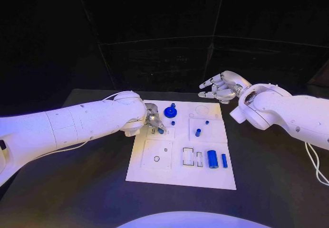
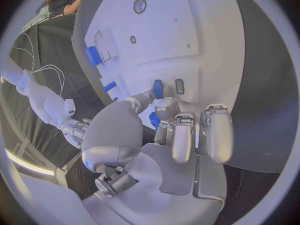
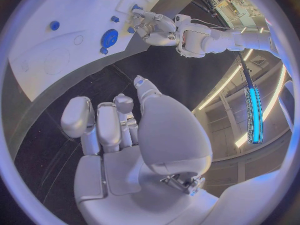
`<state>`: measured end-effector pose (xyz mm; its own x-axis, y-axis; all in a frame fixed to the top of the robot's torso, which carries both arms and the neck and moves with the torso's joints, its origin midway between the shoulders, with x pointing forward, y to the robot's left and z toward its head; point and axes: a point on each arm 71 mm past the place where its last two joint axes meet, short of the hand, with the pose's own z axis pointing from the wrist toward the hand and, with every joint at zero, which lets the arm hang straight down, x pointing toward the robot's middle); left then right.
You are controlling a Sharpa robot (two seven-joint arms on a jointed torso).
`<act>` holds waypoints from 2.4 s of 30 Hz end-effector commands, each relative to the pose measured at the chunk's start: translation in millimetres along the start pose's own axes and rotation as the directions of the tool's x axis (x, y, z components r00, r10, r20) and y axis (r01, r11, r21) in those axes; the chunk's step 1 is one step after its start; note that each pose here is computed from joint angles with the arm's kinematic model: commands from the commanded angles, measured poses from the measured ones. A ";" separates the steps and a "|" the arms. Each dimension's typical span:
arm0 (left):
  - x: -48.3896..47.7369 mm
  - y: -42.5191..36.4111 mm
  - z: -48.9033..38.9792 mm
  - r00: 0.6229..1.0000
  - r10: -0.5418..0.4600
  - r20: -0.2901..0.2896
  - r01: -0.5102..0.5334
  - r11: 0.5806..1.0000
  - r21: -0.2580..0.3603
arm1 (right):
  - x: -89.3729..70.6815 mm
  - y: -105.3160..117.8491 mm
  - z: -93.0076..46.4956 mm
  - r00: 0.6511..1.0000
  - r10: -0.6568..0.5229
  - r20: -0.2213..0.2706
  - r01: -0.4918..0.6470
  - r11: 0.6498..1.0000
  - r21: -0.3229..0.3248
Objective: Assemble the parts on the task board
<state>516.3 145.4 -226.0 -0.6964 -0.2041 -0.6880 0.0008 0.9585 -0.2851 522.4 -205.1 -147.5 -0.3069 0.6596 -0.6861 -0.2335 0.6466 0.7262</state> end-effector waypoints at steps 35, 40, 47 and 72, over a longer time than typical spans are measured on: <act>-8.4 3.8 -2.7 0.999 -0.015 0.036 0.015 1.000 -0.005 | -0.4 1.5 1.7 1.000 0.001 -0.004 -0.001 1.000 -0.008; -24.5 -0.4 -10.6 0.996 -0.046 0.071 0.044 0.999 0.019 | -0.6 0.8 2.6 1.000 0.000 -0.003 0.000 1.000 -0.006; -48.9 0.8 -21.6 0.994 -0.058 0.089 0.056 0.998 0.031 | -0.4 0.1 4.5 1.000 0.002 -0.005 -0.002 1.000 -0.004; -96.5 34.1 9.5 1.000 0.026 0.008 -0.025 0.991 -0.134 | 3.0 3.2 6.5 1.000 0.006 -0.013 -0.006 1.000 -0.013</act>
<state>589.7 197.2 -175.0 -0.6756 -0.2251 -0.7021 -0.1203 0.9731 -0.1964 527.0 -200.4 -149.4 -0.3167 0.6576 -0.6836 -0.2322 0.6450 0.7281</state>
